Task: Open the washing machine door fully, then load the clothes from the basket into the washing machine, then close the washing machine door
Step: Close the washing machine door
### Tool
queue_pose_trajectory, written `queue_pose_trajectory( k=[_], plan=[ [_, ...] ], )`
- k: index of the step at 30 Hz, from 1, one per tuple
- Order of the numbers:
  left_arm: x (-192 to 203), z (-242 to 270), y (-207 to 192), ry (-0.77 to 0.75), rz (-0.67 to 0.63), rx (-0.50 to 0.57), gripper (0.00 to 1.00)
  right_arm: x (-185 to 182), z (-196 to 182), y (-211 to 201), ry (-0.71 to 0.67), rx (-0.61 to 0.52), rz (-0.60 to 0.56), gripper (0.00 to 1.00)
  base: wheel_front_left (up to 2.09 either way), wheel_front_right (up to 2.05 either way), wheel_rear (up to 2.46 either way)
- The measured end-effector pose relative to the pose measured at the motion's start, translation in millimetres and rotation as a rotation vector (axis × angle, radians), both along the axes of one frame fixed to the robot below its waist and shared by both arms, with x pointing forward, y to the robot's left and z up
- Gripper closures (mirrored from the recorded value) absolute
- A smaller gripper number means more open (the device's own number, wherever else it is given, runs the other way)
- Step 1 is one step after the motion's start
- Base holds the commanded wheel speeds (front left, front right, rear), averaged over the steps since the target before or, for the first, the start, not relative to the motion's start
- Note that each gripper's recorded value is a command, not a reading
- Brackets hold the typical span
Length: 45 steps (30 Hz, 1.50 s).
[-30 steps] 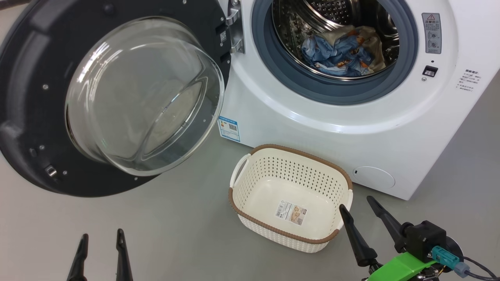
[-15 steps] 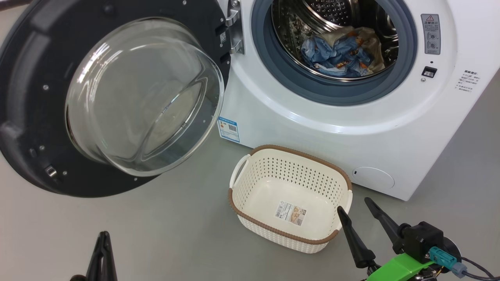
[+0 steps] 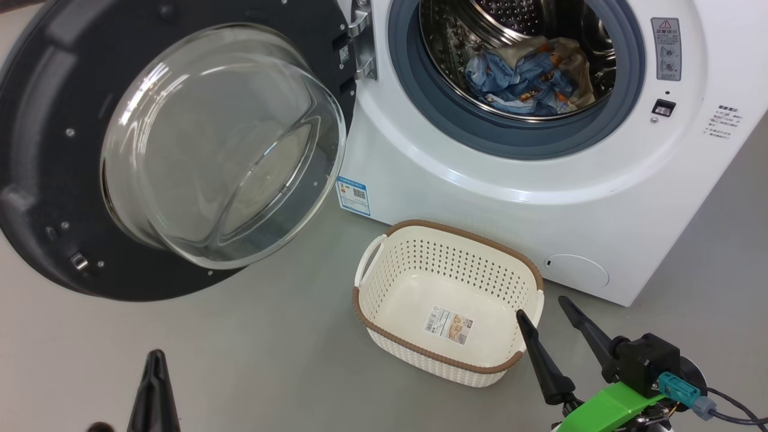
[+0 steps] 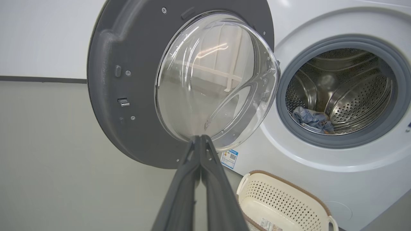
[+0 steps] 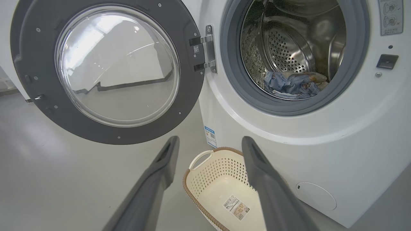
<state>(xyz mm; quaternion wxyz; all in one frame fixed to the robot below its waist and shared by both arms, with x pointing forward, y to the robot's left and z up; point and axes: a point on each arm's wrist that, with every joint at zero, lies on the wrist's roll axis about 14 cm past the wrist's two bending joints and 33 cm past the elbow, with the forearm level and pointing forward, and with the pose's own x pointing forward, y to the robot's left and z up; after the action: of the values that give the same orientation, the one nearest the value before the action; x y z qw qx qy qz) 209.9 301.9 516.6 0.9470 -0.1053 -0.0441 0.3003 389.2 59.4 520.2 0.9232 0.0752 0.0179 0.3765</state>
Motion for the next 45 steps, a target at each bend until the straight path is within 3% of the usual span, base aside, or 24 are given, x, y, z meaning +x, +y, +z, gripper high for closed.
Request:
queue_pose_trajectory(
  k=[9,15,18,25,31,35,45],
  plan=[
    [-9.7,28.0,20.2,-0.37,0.046,-0.345,1.0,1.3,-3.0,-0.2,0.005,-0.005,0.003,0.0,0.0,0.0,0.0],
    [-30.4,46.3,45.1,-0.721,0.085,-0.609,1.0,2.9,-4.5,-0.9,0.008,-0.014,0.005,0.0,0.0,0.0,0.0],
    [-45.9,56.6,61.8,-0.877,0.119,-0.692,1.0,3.5,-4.4,-0.8,0.007,-0.013,0.005,0.0,0.0,0.0,0.0],
    [-93.9,83.9,107.7,-1.129,0.207,-0.701,1.0,5.9,-3.6,1.0,0.008,-0.013,0.01,0.0,0.0,0.0,0.0],
    [-114.0,105.8,152.8,-1.155,0.216,-0.629,1.0,7.4,-7.6,1.0,0.019,-0.021,0.015,0.0,0.0,0.0,0.0],
    [-114.2,114.5,180.0,-1.206,0.2,-0.67,1.0,9.8,-7.7,0.8,0.017,-0.026,0.017,0.0,0.0,0.0,0.0],
    [-107.9,109.9,240.9,-1.104,0.279,-0.755,1.0,14.4,-4.6,0.4,0.009,-0.03,0.021,0.0,0.0,0.0,0.0]
  ],
)
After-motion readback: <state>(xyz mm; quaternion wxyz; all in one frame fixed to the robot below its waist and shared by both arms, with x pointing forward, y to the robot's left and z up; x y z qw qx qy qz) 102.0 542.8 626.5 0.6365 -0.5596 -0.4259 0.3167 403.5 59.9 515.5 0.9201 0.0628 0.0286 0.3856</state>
